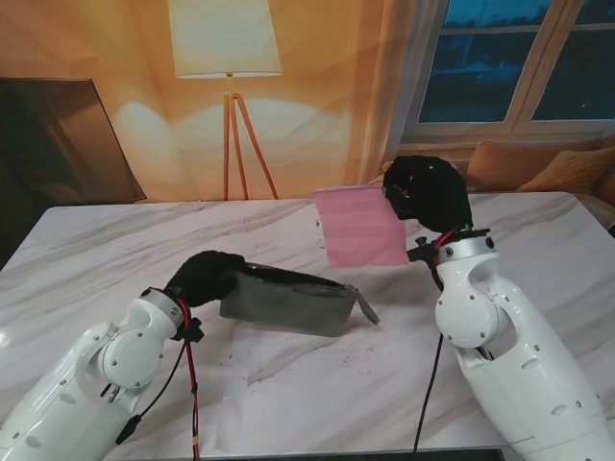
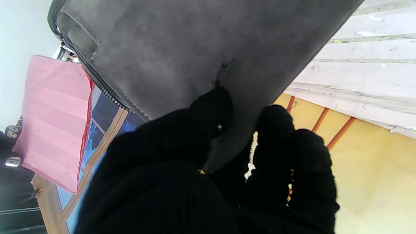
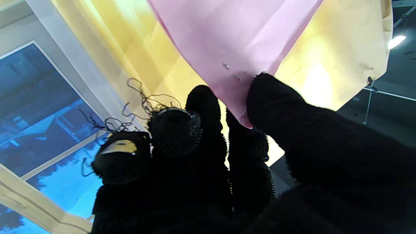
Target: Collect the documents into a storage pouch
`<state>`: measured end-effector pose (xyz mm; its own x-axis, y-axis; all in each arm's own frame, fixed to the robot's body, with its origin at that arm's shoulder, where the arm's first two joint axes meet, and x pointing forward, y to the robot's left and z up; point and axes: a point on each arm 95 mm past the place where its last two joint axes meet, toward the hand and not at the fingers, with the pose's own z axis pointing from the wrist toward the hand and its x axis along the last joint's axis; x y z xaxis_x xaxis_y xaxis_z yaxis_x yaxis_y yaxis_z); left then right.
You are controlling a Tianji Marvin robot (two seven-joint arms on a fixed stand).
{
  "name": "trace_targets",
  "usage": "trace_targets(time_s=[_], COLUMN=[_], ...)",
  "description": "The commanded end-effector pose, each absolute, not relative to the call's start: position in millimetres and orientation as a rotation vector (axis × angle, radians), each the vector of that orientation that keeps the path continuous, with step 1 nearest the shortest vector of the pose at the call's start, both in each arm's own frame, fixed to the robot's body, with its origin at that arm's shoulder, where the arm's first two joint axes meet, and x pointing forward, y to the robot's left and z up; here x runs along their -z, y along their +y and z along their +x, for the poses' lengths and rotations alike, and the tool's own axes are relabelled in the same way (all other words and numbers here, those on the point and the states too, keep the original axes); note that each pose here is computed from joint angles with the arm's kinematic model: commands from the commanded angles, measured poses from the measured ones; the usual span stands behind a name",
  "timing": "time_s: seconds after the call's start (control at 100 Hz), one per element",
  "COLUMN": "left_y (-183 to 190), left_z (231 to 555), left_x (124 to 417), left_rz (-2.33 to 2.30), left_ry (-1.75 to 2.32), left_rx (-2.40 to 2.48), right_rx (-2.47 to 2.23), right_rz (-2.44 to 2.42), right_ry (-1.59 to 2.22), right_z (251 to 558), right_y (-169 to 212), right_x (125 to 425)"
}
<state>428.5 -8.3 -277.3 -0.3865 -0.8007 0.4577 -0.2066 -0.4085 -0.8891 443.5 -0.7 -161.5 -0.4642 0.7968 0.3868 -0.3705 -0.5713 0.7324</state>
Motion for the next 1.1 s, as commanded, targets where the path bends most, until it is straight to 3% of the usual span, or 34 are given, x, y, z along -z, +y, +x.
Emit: trace_targets(time_s=[0.0, 0.53, 1.09], left_y=[-12.8, -14.0, -14.8], left_z=[428.1, 425.3, 425.7], left_x=[275.2, 274.2, 276.0], left_rz=[-1.403, -1.411, -1.341], left_ry=[1.383, 1.374, 1.404], left_rx=[1.86, 1.853, 1.852], right_rx=[-2.096, -2.145, -2.19], right_rz=[0.957, 0.959, 0.862], right_ry=[0.773, 0.863, 0.894], right_z=[441.5, 437.5, 430.4], right_y=[8.6, 25.8, 17.9], right_x=[164.2, 179.4, 165.7])
